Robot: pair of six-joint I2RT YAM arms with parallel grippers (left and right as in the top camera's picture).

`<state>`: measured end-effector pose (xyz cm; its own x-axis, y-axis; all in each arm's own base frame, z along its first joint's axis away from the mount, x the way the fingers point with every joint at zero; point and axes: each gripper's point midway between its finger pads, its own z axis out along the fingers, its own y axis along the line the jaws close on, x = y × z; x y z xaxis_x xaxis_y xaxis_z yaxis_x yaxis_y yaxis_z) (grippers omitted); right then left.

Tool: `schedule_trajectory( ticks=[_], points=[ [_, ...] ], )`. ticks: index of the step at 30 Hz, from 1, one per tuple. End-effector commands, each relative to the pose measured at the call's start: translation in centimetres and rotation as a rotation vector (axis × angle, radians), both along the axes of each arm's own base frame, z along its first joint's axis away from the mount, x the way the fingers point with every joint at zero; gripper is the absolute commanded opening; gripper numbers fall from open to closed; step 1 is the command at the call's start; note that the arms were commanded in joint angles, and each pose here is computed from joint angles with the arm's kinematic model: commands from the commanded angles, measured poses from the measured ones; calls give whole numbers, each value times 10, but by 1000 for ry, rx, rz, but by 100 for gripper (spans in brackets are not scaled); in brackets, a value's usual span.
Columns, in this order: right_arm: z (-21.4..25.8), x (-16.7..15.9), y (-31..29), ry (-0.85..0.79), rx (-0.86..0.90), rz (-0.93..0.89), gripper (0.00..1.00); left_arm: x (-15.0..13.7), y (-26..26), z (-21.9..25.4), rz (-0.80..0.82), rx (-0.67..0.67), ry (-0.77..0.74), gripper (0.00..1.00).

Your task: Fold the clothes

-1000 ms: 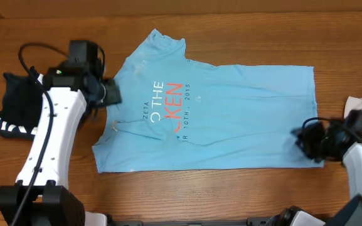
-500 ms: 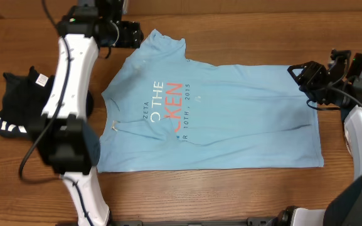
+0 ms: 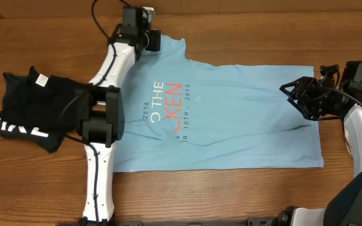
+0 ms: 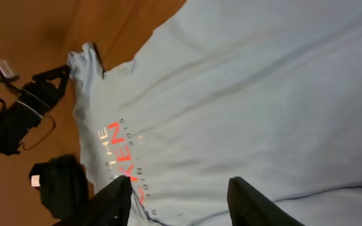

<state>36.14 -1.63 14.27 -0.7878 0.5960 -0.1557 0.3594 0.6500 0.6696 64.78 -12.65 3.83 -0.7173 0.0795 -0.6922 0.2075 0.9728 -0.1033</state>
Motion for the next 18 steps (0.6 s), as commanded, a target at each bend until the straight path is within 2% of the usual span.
schedule_trajectory(
  ticks=[1,4,7,9,14,18],
  points=[
    [4,2,-8,-11,-53,-10,53,6,3,-25,30,75,-2,49],
    [3,2,-10,-5,-66,-16,53,3,2,-37,29,80,18,40],
    [-1,3,-19,0,-116,-36,53,8,2,-25,44,64,5,24],
    [3,11,-23,-38,-139,-43,53,13,3,-4,48,63,-10,5],
    [22,43,-39,-198,-214,-71,52,19,5,64,51,56,-41,4],
    [16,63,-53,-248,-254,-95,43,4,6,92,40,71,1,4]
  ],
)
